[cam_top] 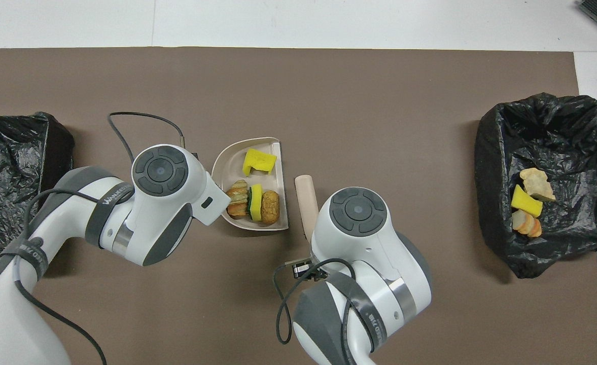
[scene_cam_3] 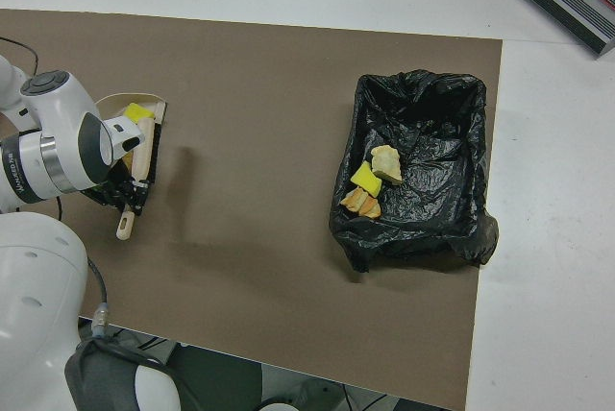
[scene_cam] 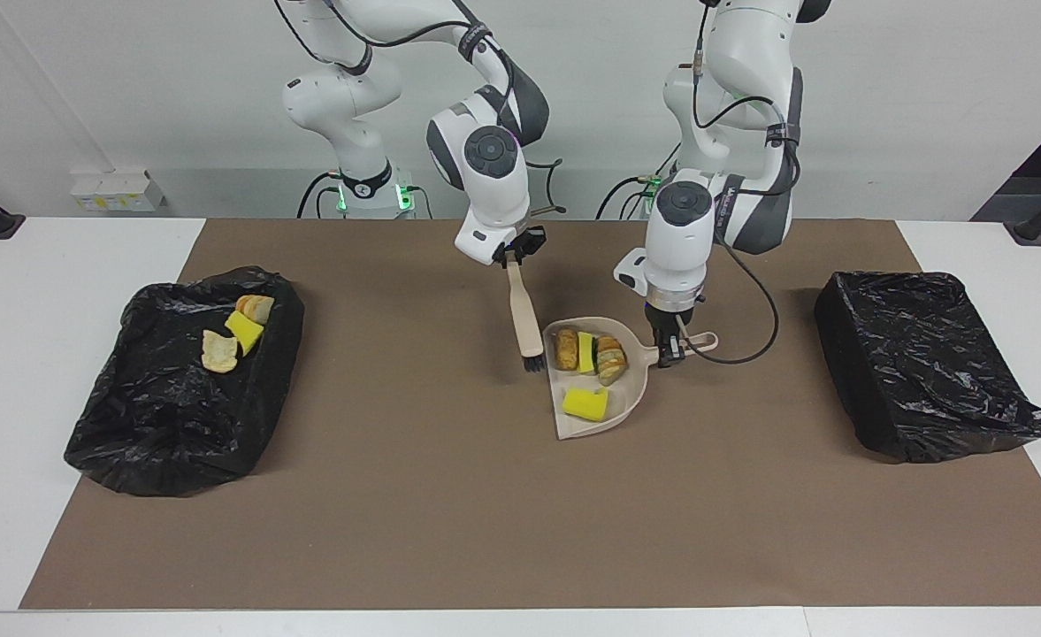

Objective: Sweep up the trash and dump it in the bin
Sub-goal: 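Carry the dustpan over the other bin with the left gripper and tip it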

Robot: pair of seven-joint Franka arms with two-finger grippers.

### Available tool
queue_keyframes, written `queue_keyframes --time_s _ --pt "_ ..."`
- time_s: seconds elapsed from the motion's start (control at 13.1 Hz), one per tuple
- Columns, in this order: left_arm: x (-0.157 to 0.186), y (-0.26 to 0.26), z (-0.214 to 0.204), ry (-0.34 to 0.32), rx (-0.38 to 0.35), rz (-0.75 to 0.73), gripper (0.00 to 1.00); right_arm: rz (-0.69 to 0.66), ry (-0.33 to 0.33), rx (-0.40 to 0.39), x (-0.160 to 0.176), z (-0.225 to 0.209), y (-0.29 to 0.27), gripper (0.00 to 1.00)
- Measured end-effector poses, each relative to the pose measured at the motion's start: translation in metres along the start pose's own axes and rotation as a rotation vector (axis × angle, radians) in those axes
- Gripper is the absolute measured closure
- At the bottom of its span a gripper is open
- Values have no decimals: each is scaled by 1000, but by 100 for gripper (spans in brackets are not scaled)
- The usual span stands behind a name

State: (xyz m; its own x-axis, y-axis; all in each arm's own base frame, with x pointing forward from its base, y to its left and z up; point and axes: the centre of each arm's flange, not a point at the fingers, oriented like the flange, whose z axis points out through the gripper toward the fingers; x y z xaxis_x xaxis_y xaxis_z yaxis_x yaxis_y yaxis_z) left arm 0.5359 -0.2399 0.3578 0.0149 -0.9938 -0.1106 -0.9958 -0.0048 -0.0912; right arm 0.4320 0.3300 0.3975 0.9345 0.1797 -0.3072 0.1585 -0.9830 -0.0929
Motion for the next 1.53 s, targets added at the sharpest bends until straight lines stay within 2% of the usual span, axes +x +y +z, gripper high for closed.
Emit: queue_keyframes --time_s 0.31,0.69,0.84,1.07,1.53 --pt "-43 -17 -19 6 27 17 68 133 -23 -7 -33 -20 -6 74" --pt "-139 -31 -55 -2 17 -54 68 129 -71 -6 -77 30 -13 74" --pt "-190 -32 -67 14 1 -110 68 142 -48 -9 -83 57 -17 74" --pt "-276 -29 -85 42 -1 -238 68 176 -47 -25 -85 84 -23 74" --pt "-438 -4 -127 27 46 -439 68 170 -52 -31 -82 93 -22 74"
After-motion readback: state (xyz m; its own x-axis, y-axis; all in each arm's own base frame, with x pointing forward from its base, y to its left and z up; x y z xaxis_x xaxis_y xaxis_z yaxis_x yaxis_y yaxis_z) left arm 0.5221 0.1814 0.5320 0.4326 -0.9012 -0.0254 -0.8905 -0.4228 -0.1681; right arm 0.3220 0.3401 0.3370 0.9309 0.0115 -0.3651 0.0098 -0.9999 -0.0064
